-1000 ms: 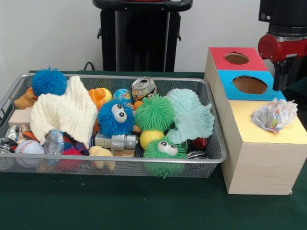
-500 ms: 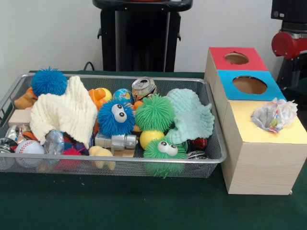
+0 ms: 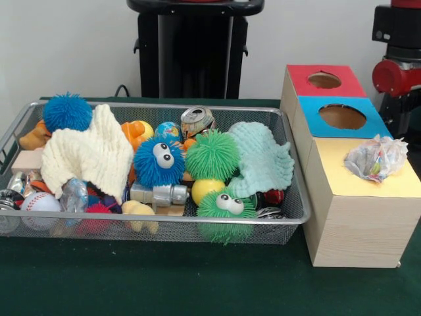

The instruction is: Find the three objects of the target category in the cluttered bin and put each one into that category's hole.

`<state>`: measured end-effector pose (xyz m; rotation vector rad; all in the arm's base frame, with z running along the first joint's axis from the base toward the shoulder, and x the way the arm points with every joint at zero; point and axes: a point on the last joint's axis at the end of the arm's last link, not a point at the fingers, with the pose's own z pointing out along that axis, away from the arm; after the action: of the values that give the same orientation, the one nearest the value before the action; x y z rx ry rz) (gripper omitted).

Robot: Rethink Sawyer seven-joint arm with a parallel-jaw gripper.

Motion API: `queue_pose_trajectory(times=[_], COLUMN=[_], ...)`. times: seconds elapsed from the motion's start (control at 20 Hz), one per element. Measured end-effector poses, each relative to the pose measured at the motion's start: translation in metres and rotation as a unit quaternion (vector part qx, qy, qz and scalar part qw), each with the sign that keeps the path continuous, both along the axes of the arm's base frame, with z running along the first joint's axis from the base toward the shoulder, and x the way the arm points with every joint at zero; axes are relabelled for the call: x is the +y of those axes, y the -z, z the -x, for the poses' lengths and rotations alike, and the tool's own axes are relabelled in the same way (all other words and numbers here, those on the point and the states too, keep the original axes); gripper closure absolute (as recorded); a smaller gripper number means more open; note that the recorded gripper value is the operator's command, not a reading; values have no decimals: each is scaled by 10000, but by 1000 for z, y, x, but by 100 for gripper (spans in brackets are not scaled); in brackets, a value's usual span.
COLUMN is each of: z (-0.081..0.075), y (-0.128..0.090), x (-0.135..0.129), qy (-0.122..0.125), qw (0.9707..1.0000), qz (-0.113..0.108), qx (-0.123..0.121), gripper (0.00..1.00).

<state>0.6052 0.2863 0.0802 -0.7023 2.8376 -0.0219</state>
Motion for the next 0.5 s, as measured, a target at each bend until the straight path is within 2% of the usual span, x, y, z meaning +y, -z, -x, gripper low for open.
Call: queue_pose_trajectory(times=[0.2,0.5], z=[-5,-9], y=[6,1], x=[0,-1], qy=[10,27], qw=[10000,9999], qz=[-20,-36], qx=[-59,-124], gripper=[100,100])
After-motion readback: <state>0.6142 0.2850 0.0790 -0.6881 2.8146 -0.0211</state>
